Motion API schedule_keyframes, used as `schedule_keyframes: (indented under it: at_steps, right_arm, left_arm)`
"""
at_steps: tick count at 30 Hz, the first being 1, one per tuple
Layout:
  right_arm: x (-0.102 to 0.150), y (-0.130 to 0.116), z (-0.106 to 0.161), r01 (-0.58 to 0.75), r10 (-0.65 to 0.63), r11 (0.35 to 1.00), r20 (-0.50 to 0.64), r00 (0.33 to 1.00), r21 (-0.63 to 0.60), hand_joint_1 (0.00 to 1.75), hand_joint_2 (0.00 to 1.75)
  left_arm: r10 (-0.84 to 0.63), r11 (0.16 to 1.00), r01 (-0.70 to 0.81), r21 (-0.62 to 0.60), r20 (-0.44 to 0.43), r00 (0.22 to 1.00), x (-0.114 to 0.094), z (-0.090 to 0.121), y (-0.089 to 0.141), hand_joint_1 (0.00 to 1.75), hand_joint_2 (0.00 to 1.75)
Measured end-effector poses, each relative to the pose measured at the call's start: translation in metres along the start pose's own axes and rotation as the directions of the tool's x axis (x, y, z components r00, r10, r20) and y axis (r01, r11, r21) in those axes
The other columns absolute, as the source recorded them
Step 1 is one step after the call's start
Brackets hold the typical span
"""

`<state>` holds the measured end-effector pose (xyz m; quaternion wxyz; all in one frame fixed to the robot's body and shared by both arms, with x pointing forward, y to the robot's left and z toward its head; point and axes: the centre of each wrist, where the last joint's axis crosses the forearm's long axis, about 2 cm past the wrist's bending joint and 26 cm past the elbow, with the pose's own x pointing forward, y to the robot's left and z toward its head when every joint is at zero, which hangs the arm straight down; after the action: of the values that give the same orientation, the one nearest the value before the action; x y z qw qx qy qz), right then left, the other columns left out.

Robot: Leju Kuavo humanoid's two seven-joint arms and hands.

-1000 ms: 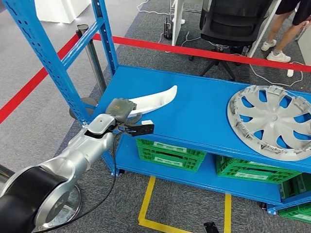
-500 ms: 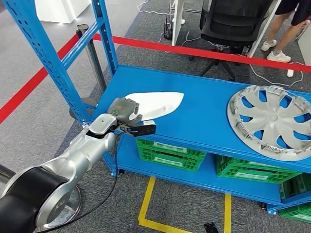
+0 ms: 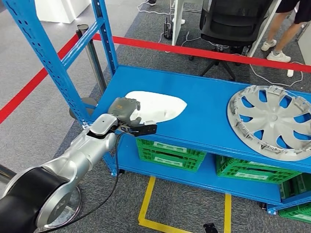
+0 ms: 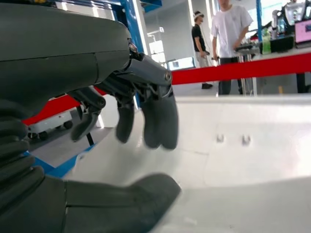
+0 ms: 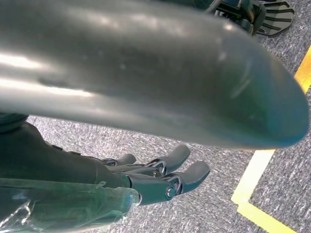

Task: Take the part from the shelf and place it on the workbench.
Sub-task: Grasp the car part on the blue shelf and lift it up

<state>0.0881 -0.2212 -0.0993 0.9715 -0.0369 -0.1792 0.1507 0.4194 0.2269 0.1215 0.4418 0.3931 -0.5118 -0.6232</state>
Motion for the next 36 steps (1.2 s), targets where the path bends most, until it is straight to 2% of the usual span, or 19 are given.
schedule_keyframes:
  at_steps: [13, 35, 36]
  right_arm:
    - [-0.0002, 0.0012, 0.0003, 0.000, 0.000, 1.000, -0.001, 1.000, 0.002, 0.00, 0.00]
    - [0.0003, 0.0025, 0.0005, 0.001, -0.001, 1.000, 0.000, 1.000, 0.004, 0.00, 0.00]
    - [0.0004, 0.0027, 0.0005, 0.001, -0.001, 1.000, 0.001, 1.000, 0.004, 0.00, 0.00]
  left_arm:
    - [-0.011, 0.999, 0.012, 0.041, -0.016, 1.000, 0.0022, 0.0000, 0.0007, 0.00, 0.00]
    - [0.009, 0.999, -0.008, 0.033, -0.033, 0.999, 0.0074, -0.0001, -0.0003, 0.00, 0.00]
    - [0.008, 0.999, -0.007, 0.032, -0.032, 0.999, 0.0075, -0.0001, -0.0004, 0.00, 0.44]
